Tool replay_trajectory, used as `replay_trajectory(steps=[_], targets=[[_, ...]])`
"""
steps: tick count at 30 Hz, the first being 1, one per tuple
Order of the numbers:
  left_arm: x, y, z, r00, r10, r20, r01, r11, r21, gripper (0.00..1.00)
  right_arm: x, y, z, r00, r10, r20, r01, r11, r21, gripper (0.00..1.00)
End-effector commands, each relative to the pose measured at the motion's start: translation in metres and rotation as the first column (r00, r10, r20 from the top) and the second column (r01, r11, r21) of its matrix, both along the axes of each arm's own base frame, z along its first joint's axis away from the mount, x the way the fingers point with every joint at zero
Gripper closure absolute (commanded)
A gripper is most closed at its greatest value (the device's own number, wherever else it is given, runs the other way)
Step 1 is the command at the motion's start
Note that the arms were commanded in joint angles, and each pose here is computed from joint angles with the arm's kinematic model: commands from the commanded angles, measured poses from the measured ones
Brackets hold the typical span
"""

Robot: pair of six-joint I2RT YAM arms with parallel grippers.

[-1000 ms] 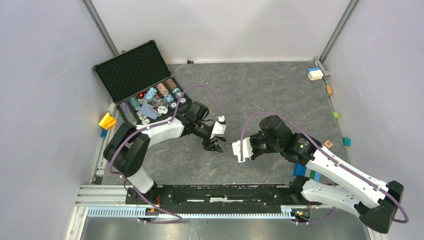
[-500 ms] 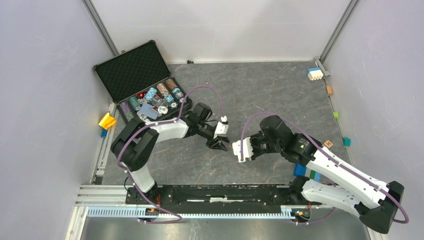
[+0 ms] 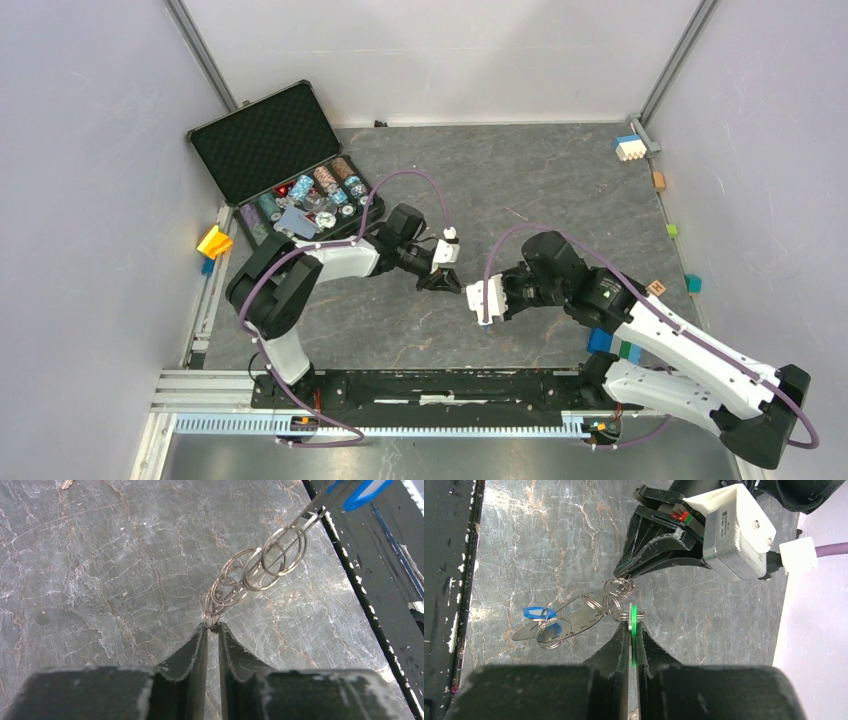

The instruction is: Put the keys on the keyring

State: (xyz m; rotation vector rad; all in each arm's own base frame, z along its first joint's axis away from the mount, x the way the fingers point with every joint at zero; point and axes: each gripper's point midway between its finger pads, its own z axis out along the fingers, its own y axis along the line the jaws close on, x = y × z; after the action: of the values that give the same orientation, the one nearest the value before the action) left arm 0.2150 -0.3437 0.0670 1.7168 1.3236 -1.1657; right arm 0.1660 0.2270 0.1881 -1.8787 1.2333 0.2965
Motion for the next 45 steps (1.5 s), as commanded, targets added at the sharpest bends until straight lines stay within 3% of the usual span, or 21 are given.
replay_trajectory(steps=[1, 4, 21, 32, 38, 45], targets=[[-0.001, 0.002, 0.002, 1.0, -0.003, 0.013, 0.002, 0.999, 0.032, 0.85, 0.003, 0.003, 0.014, 0.999, -0.009, 0.038, 0.007, 0.999, 0.04, 1.0], [0.0, 0.008, 0.003, 0.999, -0.004, 0.035, 0.002, 0.998, 0.065, 0.97, 0.004, 0.001, 0.012, 0.999, -0.016, 0.045, 0.014, 0.999, 0.035, 1.0], [0.004, 0.01, 0.051, 0.994, 0.051, 0.096, -0.053, 0.998, 0.022, 0.98, 0.005, -0.002, -0.006, 0.999, -0.041, 0.022, 0.04, 0.999, 0.03, 0.97], [0.02, 0.03, 0.057, 0.968, 0.148, 0.204, -0.174, 0.978, 0.117, 0.98, 0.018, -0.011, -0.029, 0.991, -0.136, 0.02, 0.136, 0.991, -0.007, 0.8], [0.028, 0.039, 0.061, 0.958, 0.168, 0.234, -0.215, 0.958, 0.189, 0.98, 0.019, -0.016, -0.042, 0.987, -0.163, 0.005, 0.163, 0.986, -0.037, 0.64], [0.026, 0.041, 0.063, 0.949, 0.15, 0.276, -0.209, 0.957, 0.2, 0.98, 0.03, -0.013, -0.048, 0.976, -0.219, 0.004, 0.218, 0.975, 0.037, 0.53]])
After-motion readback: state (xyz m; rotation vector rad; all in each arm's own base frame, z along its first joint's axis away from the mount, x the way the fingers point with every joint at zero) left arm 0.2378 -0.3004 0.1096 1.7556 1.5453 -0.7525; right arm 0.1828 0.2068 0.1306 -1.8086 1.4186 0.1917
